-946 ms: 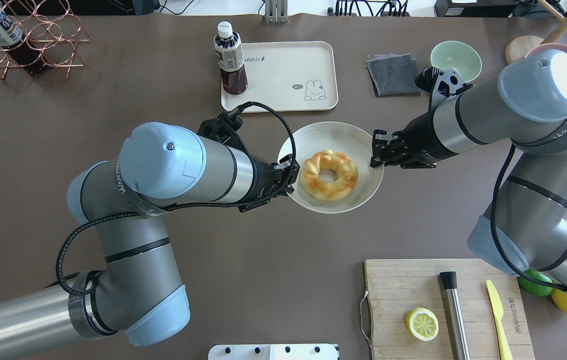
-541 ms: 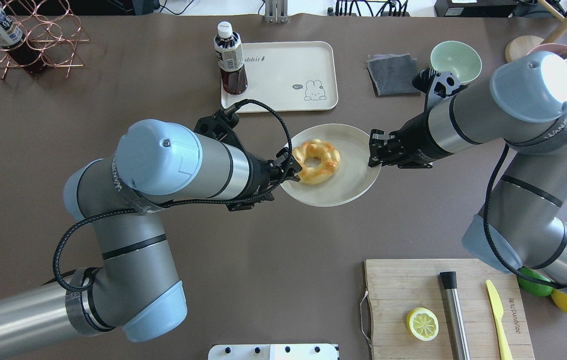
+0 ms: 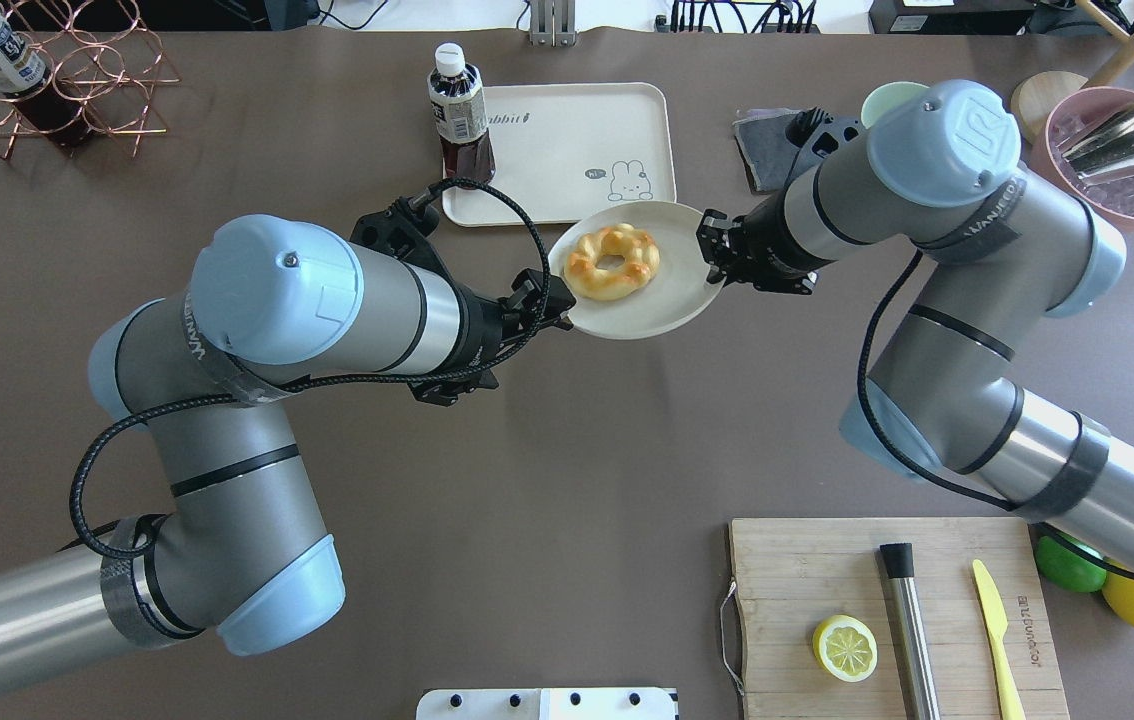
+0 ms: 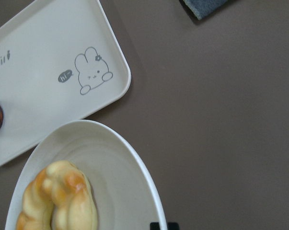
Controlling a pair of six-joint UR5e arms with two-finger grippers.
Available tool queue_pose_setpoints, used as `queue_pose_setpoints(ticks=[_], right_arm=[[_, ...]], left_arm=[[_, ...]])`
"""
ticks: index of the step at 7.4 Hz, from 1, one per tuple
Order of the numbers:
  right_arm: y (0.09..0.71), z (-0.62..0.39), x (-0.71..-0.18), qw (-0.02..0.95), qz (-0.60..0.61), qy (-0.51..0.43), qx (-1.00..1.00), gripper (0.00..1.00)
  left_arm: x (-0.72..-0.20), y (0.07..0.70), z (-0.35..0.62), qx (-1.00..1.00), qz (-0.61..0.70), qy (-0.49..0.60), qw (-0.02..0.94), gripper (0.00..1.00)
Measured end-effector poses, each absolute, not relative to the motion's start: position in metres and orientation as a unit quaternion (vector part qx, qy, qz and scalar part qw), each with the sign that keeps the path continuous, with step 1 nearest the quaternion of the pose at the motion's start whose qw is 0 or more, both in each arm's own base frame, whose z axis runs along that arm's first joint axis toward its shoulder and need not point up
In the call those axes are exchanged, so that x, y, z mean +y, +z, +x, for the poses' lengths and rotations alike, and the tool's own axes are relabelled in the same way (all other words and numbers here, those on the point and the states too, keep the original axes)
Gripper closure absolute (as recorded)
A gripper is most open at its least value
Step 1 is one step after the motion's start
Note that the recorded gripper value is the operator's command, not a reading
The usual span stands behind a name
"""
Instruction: Place donut on tray
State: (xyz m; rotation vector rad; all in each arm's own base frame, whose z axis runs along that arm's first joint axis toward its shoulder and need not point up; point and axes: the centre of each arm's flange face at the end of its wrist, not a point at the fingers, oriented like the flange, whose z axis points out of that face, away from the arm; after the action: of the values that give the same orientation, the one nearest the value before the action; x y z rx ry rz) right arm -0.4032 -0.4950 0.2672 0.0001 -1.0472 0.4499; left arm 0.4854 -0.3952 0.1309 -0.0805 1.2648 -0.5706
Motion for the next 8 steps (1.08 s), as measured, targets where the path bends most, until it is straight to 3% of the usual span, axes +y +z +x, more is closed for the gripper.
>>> queue_pose_setpoints(ticks=[4,8], right_arm=[[0.275,-0.476,-0.605,0.787,0.002,0.402,-0.468,1.00],[0.284,-0.519,-0.661,0.729,-0.009,0.515,-0.450,1.00]], left_arm=[[-0.415,0.144,0.471,0.574,-0.003,-0.246,0.781,0.03],[-0.421,0.148,0.464,0.572,-0.009,-0.242,0.784,0.03]])
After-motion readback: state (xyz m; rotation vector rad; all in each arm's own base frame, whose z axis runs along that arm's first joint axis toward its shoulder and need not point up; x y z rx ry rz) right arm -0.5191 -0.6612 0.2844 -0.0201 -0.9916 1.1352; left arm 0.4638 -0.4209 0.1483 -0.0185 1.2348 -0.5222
